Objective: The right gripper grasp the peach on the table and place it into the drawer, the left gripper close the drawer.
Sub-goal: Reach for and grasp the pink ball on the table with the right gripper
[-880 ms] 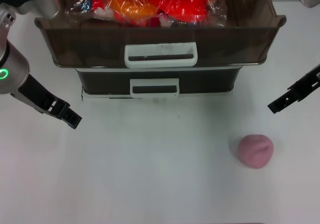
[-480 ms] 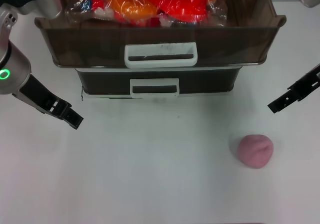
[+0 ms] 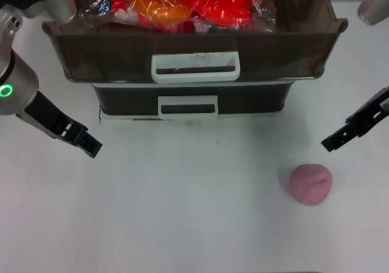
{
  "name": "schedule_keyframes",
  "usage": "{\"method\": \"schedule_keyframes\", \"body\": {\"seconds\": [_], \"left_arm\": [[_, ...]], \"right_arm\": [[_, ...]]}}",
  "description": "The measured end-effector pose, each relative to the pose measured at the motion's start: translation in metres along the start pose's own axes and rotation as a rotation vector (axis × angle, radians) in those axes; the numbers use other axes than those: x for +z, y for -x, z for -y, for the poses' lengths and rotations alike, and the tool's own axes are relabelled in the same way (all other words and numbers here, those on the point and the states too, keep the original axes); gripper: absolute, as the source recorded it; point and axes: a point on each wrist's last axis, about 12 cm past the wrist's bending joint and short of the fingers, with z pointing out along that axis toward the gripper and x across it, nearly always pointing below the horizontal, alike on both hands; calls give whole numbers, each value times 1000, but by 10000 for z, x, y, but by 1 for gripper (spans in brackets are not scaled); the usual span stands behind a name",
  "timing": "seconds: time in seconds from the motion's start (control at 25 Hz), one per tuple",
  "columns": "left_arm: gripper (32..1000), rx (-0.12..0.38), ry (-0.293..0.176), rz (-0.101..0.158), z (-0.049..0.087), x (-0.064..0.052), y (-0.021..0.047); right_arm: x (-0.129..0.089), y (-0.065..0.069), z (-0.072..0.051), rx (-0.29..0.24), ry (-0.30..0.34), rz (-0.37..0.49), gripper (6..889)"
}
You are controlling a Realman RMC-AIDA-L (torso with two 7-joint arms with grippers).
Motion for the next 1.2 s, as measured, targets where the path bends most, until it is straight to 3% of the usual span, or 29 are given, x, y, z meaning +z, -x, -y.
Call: {"method": "schedule_keyframes", "body": {"seconds": [0.2, 0.64, 0.88, 1.2], "left_arm": [[878, 0, 0, 2, 0, 0, 2], [878, 5, 1, 8, 9, 4, 13], [878, 6, 1, 9, 12, 7, 15], [878, 6, 2, 16, 10, 10, 23]], "right_arm": [[224, -67, -27, 4, 96, 5, 853], [548, -284, -28, 24, 104, -38, 850], [679, -297, -39, 14, 94, -47, 838], [792, -253, -85, 1, 130, -4, 821]]}}
